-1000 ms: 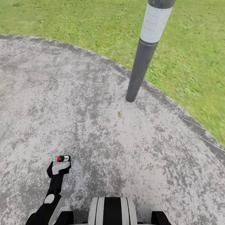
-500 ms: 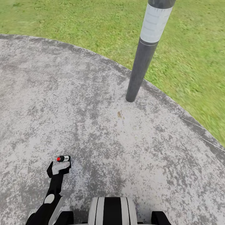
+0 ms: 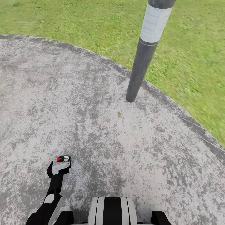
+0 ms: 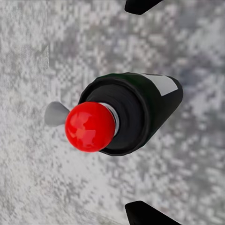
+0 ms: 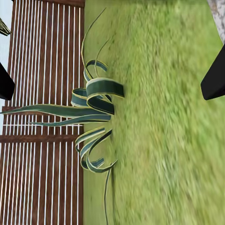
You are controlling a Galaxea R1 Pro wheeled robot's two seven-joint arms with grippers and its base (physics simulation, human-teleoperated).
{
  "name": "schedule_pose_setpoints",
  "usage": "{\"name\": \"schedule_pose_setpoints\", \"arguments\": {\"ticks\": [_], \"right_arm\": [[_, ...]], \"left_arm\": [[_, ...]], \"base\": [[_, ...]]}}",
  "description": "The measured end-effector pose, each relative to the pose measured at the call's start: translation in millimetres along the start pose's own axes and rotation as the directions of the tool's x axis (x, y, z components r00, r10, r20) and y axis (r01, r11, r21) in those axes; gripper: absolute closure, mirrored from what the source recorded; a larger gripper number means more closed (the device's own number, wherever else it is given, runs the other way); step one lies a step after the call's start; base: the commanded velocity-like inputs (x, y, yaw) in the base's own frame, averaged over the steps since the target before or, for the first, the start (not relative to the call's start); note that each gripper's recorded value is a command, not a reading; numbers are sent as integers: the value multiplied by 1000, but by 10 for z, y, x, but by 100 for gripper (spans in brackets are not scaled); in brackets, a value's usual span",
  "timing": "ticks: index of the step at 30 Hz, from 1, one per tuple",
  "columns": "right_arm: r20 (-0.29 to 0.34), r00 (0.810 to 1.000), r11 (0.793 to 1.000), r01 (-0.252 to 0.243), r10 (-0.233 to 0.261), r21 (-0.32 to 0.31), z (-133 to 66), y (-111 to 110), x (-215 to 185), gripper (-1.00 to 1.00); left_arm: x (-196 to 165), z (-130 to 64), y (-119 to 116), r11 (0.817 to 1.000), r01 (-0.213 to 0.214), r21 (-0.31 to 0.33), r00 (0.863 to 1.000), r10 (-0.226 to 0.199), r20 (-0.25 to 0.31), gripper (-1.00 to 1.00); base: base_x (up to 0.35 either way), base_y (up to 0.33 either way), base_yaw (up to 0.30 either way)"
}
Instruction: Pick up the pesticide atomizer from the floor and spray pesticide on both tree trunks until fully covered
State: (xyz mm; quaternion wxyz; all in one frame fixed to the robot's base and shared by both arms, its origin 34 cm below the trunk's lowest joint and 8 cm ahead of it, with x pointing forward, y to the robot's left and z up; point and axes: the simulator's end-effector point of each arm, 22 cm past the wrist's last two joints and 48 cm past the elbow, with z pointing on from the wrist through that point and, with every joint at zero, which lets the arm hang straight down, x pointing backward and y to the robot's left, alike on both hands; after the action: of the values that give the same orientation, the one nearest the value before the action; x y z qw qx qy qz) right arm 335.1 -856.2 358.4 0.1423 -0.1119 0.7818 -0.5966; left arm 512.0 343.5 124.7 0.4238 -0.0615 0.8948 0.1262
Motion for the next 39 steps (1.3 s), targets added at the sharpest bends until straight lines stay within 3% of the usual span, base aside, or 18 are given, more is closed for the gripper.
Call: {"name": "schedule_pose_setpoints", "arguments": {"ticks": [39], "right_arm": [[0, 1000, 1000, 0, 0, 0, 1, 0, -1, -100]], "left_arm": [[-7, 5, -5, 1000, 1, 0, 1000, -1, 1, -100]], "base": [[3, 0, 0]]}}
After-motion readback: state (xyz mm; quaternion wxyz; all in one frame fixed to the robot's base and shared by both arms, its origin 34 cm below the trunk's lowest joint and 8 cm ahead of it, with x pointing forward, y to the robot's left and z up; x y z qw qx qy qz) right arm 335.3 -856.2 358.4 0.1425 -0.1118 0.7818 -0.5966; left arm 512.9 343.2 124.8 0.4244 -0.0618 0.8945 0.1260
